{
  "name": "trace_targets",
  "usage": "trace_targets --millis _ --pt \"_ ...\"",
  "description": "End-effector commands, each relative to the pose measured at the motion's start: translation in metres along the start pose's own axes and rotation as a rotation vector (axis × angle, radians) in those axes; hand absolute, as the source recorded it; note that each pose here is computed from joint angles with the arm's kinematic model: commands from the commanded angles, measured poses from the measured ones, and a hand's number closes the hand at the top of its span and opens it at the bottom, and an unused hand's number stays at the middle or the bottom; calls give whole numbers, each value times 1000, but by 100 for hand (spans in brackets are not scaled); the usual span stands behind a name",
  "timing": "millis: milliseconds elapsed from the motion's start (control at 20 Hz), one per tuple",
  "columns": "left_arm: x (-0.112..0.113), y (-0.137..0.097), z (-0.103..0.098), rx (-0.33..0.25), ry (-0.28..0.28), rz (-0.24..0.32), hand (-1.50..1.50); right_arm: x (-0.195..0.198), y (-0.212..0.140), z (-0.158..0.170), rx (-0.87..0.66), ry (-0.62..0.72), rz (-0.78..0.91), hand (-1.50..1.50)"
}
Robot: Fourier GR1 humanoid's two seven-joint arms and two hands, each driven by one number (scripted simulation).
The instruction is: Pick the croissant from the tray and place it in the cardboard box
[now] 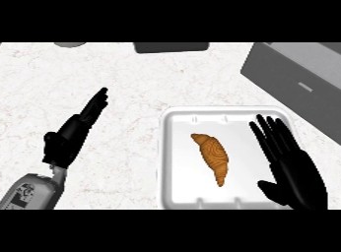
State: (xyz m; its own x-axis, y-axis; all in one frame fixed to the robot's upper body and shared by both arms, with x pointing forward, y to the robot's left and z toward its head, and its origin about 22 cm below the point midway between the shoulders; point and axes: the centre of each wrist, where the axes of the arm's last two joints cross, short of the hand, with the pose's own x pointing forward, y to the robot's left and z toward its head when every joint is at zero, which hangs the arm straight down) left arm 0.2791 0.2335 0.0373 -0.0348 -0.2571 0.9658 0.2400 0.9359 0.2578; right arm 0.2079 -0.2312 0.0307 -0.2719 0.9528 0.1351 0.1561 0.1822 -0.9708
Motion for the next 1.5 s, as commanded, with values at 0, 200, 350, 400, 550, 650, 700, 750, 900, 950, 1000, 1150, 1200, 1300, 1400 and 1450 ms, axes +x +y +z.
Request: trace_targets --millis 0,200,350,400,550,650,700,750,900,950,1000,1150,1200,1300,1400,1450 --pt "-3 -2 6 -1 -19 -12 0 37 -29 17 66 63 89 -150" --pt "15 -2 -7 -4 -31 -23 0 82 -51 37 200 122 89 -150" --pt "10 -17 -5 -34 -30 -3 0 118 -69 43 256 185 54 -150" --pt "7 -20 -5 -51 -44 -11 0 129 -74 38 275 181 84 -150" --pt "8 -20 -13 -66 -49 -9 0 156 -79 41 303 251 47 -150" --pt "3 -27 -1 -70 -61 -21 0 168 -69 22 313 252 26 -150" --pt "4 -17 -16 -59 -56 -3 0 175 -67 21 293 257 16 -150" --pt "-10 -35 13 -59 -48 1 0 166 -82 18 297 276 26 -150" --pt "19 -22 0 -65 -52 2 0 182 -58 -12 302 273 8 -150" --pt "14 -30 -19 -59 -67 -12 0 168 -49 -17 317 265 19 -150" --pt "16 -25 -3 -42 -73 1 0 157 -49 -18 331 277 45 -150" --pt "6 -25 1 -59 -50 -15 0 168 -44 -13 362 331 54 -150" --pt "19 -21 -4 -49 -59 -12 0 161 -28 -12 367 326 57 -150" --pt "4 -28 10 -62 -58 -24 0 154 -33 -18 363 345 74 -150" --pt "19 -8 -12 -39 -64 -11 0 149 -7 2 383 341 65 -150" --pt "2 -19 -21 -42 -55 9 0 147 -4 -22 352 351 63 -150"
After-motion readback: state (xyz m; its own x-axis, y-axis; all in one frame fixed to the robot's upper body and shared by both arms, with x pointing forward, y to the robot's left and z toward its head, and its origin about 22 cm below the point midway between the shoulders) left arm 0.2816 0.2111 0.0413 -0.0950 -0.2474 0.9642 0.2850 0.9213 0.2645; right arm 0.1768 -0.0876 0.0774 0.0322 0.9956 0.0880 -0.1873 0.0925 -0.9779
